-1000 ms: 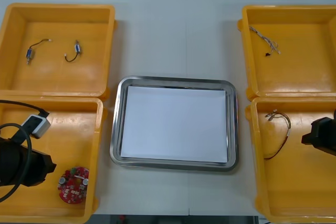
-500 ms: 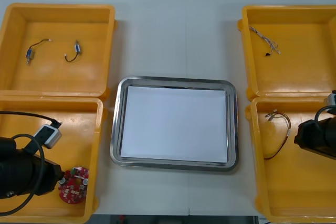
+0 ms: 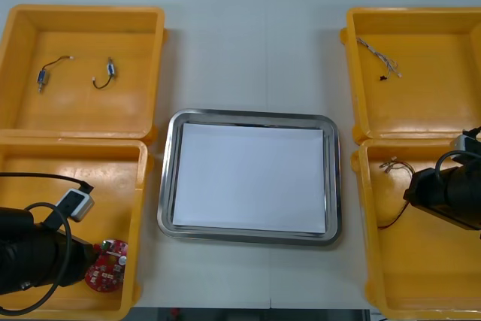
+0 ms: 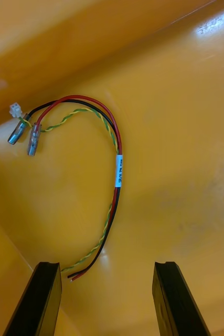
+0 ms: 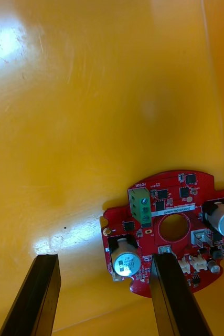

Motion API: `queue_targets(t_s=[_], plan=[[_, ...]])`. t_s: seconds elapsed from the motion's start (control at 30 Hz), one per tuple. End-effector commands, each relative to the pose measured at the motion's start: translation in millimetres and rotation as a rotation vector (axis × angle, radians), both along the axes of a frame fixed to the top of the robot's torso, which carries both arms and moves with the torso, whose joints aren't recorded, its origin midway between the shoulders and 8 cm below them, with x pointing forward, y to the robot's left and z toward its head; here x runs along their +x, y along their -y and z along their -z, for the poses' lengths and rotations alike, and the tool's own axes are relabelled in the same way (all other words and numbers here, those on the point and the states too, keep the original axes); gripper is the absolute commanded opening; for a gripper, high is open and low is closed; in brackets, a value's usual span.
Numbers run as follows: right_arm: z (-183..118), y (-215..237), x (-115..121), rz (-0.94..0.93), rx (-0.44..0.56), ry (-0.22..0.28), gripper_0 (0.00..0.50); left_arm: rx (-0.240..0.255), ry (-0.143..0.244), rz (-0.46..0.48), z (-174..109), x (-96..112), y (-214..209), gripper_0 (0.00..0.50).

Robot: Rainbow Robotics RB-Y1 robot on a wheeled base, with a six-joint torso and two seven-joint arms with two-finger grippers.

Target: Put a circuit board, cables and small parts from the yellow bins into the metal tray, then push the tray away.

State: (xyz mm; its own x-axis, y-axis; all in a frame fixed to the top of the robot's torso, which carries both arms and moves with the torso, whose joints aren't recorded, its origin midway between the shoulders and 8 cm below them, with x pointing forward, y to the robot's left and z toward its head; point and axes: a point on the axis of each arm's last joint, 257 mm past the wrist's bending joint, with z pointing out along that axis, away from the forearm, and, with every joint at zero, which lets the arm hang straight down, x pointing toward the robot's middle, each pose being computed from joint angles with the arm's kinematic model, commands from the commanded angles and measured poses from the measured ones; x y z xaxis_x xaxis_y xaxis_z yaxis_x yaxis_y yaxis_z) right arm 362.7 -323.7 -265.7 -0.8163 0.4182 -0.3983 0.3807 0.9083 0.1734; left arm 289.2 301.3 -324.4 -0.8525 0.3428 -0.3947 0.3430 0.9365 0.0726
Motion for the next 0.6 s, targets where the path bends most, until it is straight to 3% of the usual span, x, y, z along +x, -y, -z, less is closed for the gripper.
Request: queue_targets(t_s=[0.03, 0.17, 0.6], plan=[[10, -5, -1, 0.029, 0.028, -0.002, 0.5, 0.009, -0.002, -0.038, 3, 0, -8, 0.5], [12, -4, 2, 0.028, 0.029, 0.005, 0.5, 0.025, 0.002, -0.031, 7, 0, -9, 0.5], [18, 5, 11, 0.024, 0.014, 0.025, 0.5, 0.007, 0.001, -0.041, 11, 3, -3, 0.5]])
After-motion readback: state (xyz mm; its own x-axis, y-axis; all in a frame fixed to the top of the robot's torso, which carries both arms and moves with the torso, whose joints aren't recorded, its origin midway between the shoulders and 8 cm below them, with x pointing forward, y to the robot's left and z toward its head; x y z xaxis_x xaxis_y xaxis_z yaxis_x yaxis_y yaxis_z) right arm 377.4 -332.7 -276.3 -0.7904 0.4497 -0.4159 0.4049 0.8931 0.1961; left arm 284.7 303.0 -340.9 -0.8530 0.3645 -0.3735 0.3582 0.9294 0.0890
